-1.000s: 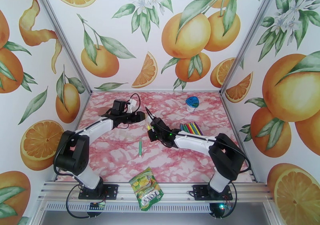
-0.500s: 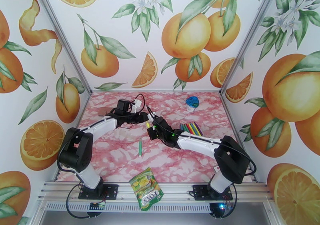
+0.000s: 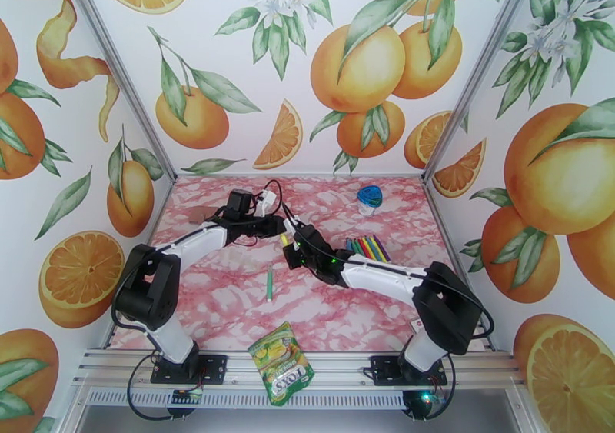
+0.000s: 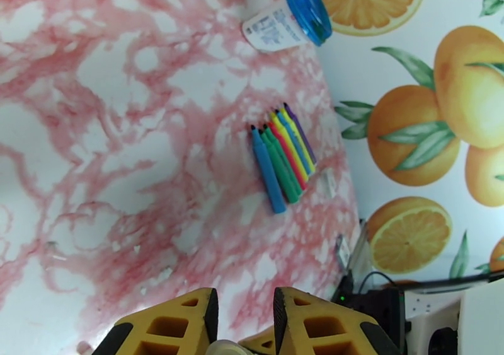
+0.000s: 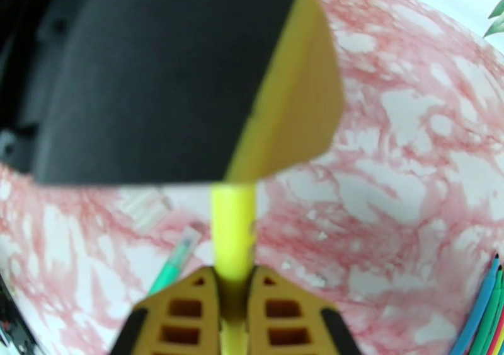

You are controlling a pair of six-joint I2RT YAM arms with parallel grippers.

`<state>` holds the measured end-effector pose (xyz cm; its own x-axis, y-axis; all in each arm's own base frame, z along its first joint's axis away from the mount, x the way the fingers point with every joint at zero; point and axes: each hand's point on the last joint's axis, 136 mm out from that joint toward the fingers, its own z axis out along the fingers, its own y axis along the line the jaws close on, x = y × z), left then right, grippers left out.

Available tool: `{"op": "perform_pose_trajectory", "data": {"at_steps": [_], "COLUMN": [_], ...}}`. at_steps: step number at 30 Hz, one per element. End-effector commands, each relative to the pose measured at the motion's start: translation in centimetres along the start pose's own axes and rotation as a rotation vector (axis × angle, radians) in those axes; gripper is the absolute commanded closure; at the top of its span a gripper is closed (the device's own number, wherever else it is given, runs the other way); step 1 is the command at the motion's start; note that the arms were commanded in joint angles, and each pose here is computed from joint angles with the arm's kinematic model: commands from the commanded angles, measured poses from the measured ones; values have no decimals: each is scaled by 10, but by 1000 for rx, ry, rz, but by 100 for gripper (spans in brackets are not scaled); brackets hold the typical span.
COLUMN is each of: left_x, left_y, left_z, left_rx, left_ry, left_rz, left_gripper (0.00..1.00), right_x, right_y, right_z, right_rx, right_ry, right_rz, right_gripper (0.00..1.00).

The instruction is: Open the pen caps

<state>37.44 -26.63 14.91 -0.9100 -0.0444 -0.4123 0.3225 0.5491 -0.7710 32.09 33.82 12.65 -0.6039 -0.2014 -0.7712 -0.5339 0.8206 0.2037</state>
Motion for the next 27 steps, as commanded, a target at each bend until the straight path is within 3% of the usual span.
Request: {"op": "perform_pose_trajectory", "data": {"at_steps": [1,4,6,9,13,22,27], "left_x": [-10,-10,-10,-11,-12,-8,-9], "left_y": [-15,-16,-17,-22,-28,-38,-39], "left_z": [2,2,2,1,1,3,2], "left_rx": [47,51,55,67,88,129,131], "left_ry": [-11,-10,-8,-8,-2,21,16], "left_rz": [47,46,42,49,62,75,77], "left_gripper": [76,85,89,93,96,97,99], "right_x": [-12,-12,-12,-11,-8,-5,-3], "right_y": [0,-2,-3,-3,-3,-1,-2], "right_z": [-9,-10,-10,-9,-6,0,1], "right_rx": [-1,7,7,5,-3,-21,-21], "right_ry": [-52,-63,-62,-56,-55,-42,-36], "right_rz": [1,8,8,12,22,26,28], "right_gripper": [93,87,79,69,64,65,77]}}
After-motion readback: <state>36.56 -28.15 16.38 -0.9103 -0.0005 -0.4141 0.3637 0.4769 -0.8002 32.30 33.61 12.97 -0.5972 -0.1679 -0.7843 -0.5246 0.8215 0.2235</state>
